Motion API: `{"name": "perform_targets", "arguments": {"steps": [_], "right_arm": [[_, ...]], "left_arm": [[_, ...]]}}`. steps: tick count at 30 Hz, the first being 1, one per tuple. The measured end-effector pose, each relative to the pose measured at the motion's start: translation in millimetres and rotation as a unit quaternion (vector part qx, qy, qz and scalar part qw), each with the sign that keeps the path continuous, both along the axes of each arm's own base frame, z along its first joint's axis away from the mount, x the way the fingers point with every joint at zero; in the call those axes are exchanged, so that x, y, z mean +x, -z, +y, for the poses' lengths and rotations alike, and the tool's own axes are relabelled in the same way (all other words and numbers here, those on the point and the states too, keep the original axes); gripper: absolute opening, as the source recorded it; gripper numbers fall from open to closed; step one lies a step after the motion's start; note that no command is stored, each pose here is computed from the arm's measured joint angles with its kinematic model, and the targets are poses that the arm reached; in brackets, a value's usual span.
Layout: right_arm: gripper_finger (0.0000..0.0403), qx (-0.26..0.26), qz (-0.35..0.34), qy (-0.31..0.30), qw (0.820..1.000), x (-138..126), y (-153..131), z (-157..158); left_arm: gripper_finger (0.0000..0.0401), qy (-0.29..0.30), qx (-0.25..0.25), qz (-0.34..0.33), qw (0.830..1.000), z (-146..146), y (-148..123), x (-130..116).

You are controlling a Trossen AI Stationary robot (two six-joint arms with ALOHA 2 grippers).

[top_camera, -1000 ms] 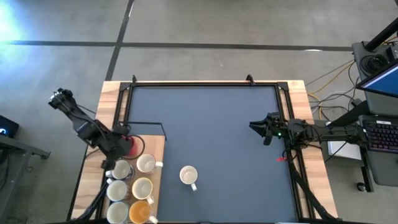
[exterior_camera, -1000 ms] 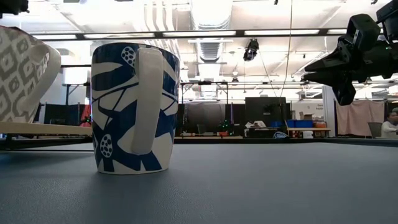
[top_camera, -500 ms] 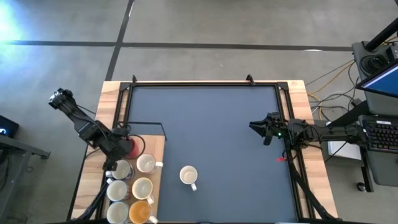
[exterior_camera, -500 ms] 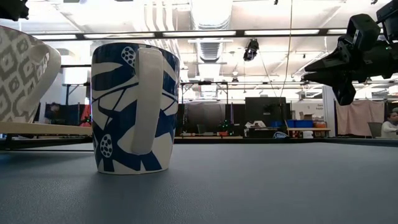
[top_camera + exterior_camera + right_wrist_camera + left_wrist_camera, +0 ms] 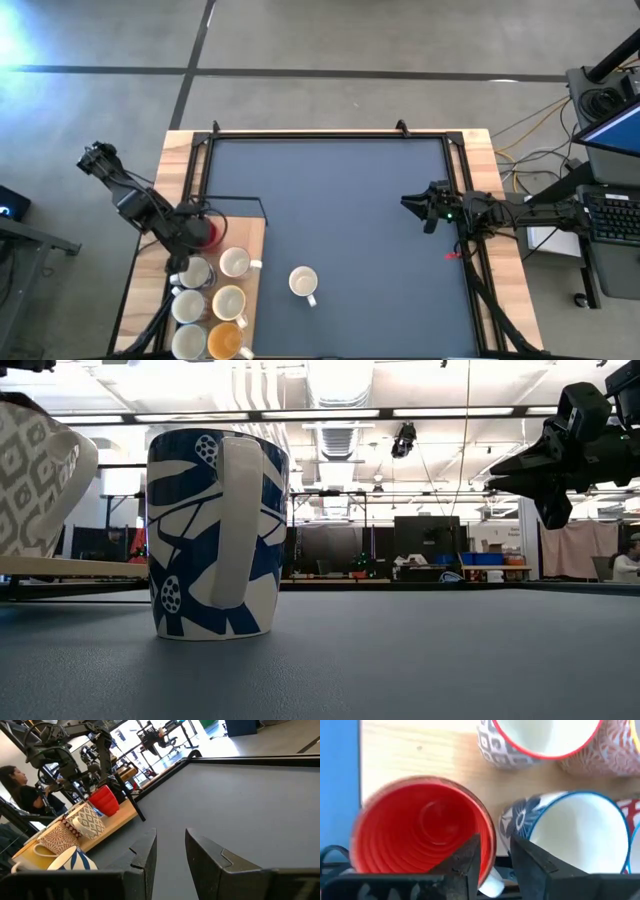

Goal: Place coffee mugs
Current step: Put the patterned blue mug on the shelf

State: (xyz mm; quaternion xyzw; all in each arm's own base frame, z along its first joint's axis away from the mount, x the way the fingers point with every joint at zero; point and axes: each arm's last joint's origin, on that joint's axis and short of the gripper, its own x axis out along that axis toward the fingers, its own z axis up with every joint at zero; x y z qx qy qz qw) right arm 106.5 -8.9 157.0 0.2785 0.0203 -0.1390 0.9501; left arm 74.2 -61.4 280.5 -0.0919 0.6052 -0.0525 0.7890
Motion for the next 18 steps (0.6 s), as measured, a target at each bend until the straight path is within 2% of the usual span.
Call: {"name": "perform_targets", "arguments": {"steps": [4,10,18], "right_arm": [[0.0091,0.000,0.000,0.000,1.000,0,0,0],[0.0091,0.000,0.000,0.000,1.000,0,0,0],[0.0091,0.000,0.000,0.000,1.000,0,0,0]], "left_arm": [[0.0089,-0.009,0.013,-0.019,1.000,1,-4,1],[0.0089,-0.033,-0.001,-0.034,0.999,-1,-17,4],[0.0089,-0.061,0.019,-0.117,0.991,-10,-34,22]]}}
